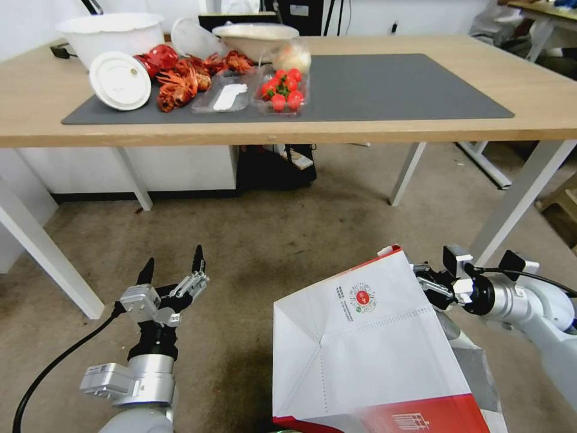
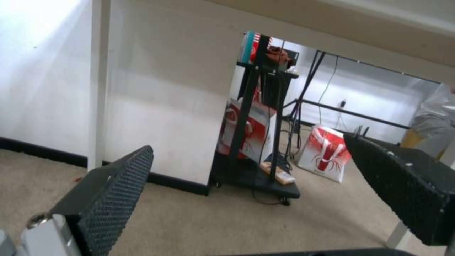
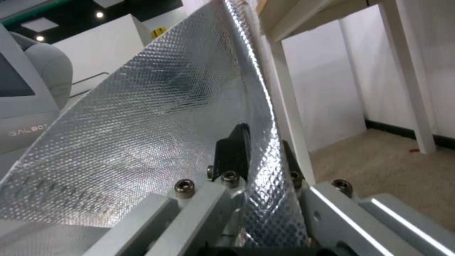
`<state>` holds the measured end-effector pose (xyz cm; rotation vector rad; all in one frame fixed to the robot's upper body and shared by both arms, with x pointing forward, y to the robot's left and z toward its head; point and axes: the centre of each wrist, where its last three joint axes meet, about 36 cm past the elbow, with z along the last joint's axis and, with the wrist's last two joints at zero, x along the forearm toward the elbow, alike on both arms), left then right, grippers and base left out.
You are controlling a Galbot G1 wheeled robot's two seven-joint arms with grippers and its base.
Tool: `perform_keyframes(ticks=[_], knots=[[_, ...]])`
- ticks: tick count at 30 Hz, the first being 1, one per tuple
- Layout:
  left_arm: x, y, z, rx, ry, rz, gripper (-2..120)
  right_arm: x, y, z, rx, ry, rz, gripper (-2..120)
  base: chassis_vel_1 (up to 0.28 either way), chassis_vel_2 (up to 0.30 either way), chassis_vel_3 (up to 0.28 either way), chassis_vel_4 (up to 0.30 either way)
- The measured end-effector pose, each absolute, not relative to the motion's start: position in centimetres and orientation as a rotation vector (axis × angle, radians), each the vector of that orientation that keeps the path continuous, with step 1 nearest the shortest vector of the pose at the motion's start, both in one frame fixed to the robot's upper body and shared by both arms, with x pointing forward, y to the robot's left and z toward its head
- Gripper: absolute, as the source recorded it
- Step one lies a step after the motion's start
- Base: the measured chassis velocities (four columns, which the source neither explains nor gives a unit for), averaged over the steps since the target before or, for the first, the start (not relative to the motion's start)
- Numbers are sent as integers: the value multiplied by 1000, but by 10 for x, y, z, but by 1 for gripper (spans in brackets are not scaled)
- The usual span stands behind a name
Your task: Pick up the food delivery bag from the floor and place it on the table.
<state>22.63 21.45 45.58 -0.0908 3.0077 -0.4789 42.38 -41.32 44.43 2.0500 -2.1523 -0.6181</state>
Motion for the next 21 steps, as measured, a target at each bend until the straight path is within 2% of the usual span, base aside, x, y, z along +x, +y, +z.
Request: perform_keyframes(ticks=[21], knots=[[226,214,457,-87,3014,-475,100,419,-416,446,2042,-2147,-618,0,0,0,0,0]])
